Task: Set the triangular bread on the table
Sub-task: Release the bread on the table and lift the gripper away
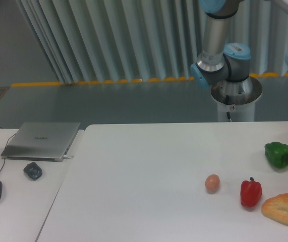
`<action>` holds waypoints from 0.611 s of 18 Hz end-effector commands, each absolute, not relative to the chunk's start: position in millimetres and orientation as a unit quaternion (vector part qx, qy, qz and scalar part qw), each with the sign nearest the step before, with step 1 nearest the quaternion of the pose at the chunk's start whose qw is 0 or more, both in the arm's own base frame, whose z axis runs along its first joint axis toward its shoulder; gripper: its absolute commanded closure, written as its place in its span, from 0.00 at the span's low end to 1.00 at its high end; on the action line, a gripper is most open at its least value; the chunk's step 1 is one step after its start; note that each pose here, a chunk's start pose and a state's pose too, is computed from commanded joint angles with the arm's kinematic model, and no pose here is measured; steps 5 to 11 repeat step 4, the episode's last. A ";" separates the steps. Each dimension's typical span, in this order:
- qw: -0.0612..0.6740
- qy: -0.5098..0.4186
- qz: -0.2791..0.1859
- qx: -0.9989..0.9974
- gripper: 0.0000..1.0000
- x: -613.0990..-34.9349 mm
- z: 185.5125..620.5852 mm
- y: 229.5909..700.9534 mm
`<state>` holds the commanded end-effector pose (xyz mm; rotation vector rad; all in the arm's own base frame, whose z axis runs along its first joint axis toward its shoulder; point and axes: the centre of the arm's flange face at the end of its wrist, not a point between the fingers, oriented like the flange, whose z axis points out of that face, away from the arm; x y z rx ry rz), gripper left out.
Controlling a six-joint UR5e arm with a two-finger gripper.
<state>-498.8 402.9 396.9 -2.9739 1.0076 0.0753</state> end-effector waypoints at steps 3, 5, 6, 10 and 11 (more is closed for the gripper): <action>0.000 0.321 0.023 -0.947 0.00 -498.6 396.1 402.8; 0.000 0.321 0.023 -0.947 0.00 -498.6 396.1 402.8; 0.000 0.321 0.023 -0.947 0.00 -498.6 396.1 402.8; 0.000 0.321 0.023 -0.947 0.00 -498.6 396.1 402.8; 0.000 0.321 0.023 -0.947 0.00 -498.6 396.1 402.8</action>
